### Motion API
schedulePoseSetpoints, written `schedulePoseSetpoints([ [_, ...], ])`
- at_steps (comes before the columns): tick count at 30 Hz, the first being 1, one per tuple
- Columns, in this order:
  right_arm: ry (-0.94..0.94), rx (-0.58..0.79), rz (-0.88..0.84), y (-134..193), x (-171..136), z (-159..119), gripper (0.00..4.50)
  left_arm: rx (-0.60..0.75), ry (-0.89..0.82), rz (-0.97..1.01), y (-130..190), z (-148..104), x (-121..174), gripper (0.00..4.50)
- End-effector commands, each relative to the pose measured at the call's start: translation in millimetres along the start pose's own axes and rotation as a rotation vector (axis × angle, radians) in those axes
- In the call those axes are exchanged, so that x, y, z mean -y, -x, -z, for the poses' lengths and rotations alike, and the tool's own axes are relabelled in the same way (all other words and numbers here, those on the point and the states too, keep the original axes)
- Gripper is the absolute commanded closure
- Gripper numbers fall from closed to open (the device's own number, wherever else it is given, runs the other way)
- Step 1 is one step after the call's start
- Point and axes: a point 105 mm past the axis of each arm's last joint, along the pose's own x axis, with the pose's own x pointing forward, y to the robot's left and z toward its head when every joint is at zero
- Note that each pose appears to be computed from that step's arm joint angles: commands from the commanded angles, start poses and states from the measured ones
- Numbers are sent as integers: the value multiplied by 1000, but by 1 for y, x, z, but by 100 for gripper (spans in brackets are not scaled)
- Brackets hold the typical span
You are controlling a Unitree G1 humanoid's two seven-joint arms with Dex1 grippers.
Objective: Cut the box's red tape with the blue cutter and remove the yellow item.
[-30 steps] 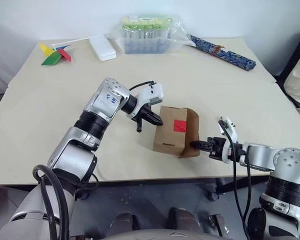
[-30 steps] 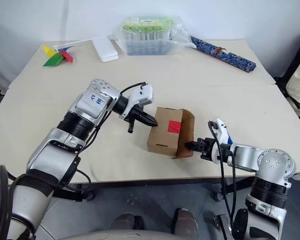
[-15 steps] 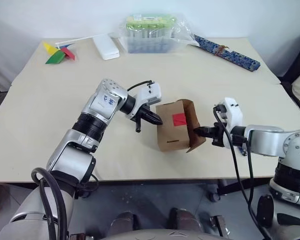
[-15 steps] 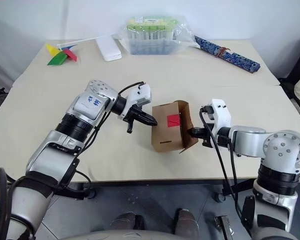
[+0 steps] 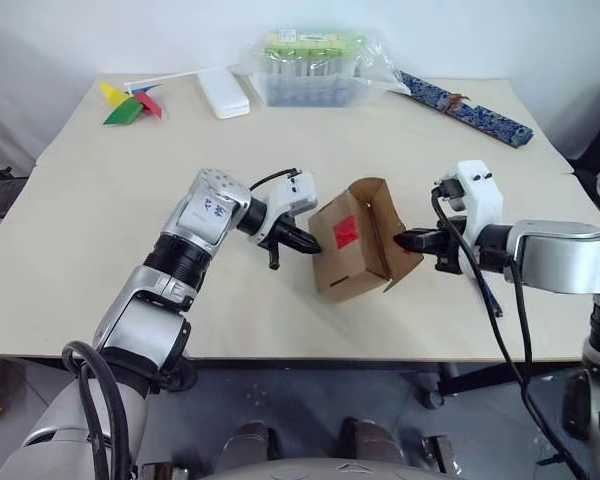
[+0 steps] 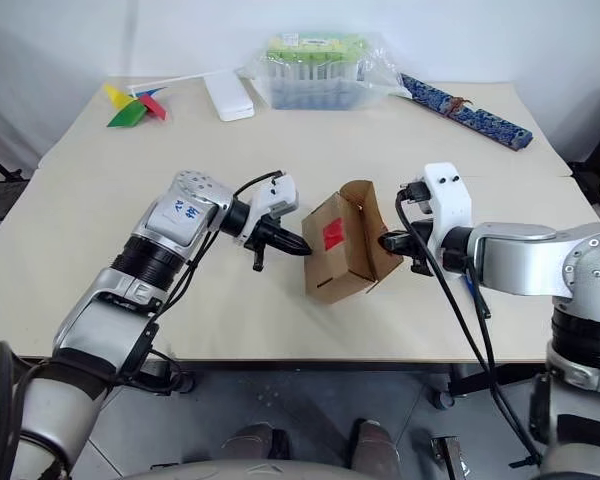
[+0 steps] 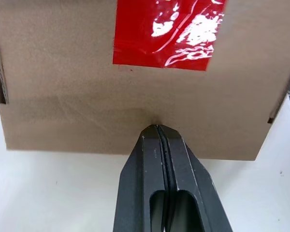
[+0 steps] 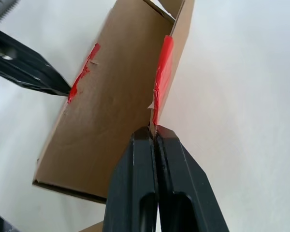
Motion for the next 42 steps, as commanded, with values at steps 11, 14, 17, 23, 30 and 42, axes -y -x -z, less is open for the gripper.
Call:
schedulePoseSetpoints([
  [11,70,-5,-68,2,-37,-7,448,-12,49,-27,-16,12,-3,450],
  [14,70,-31,-61,0,-34,-4,448,-8,68,-47,-11,15,-6,450],
  [17,70,-47,-58,-1,-32,-3,448,5,84,-64,-5,16,-9,450],
  [23,86,-81,-41,-3,-28,-2,448,113,175,-103,46,13,-15,450],
  [30,122,-87,-33,-5,-25,-6,448,340,218,-52,91,-31,-7,450],
  [42,142,-64,-45,-4,-35,-15,448,406,105,161,60,-78,33,450],
])
